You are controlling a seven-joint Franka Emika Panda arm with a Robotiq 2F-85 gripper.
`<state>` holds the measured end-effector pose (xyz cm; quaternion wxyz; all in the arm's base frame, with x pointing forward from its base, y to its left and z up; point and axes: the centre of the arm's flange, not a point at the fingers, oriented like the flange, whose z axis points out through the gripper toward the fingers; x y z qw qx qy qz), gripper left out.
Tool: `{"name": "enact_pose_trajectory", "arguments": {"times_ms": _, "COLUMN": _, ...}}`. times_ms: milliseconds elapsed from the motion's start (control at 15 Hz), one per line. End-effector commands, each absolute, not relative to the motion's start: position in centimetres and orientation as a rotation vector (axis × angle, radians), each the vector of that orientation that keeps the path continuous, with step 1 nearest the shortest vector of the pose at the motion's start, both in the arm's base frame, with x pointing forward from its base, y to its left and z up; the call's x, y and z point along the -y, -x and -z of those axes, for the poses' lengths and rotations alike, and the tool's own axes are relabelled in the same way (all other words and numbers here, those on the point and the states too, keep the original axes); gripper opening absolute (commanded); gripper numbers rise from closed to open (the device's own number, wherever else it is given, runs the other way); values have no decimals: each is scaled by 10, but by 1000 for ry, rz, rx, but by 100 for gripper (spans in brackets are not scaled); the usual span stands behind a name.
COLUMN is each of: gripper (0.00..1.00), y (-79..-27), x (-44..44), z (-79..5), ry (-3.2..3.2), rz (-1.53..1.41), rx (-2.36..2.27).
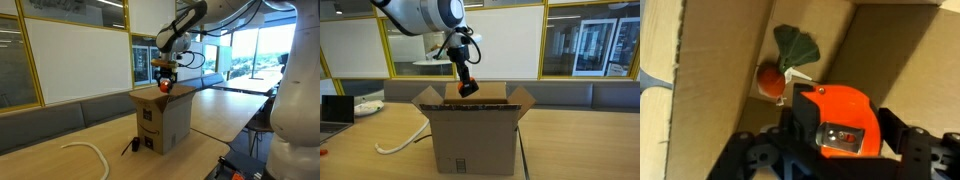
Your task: Pick up the toy, measuring tapes and the white rope from the table and put them in the box.
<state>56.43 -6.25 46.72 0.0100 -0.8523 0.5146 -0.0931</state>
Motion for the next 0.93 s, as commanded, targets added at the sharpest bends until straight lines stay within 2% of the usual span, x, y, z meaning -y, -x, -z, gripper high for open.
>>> {"name": "enact_pose_trajectory", "arguments": {"times_ms": 0, "gripper": 61, "y": -579, "x": 67, "z": -426, "ry": 2637, "rz": 174, "rx": -1559}}
{"name": "enact_pose_trajectory", "arguments": {"times_ms": 333, "gripper": 61, "y": -577, "x": 73, "z": -353, "ry": 2640, "rz": -40, "rx": -1590}}
{"name": "enact_pose_trajectory", "arguments": {"times_ms": 400, "gripper": 96, "y": -577, "x": 76, "z": -346, "ry": 2645, "rz": -63, "rx": -1600}}
{"name": "enact_pose_trajectory", "arguments": {"times_ms": 533, "gripper": 100, "y": -576, "x": 80, "z": -338, "ry": 2654, "rz": -91, "rx": -1620}}
{"name": "enact_pose_trajectory", "arguments": {"times_ms": 867, "gripper": 100, "y": -576, "x": 82, "z": -359, "ry": 2665, "rz": -46, "rx": -1630}}
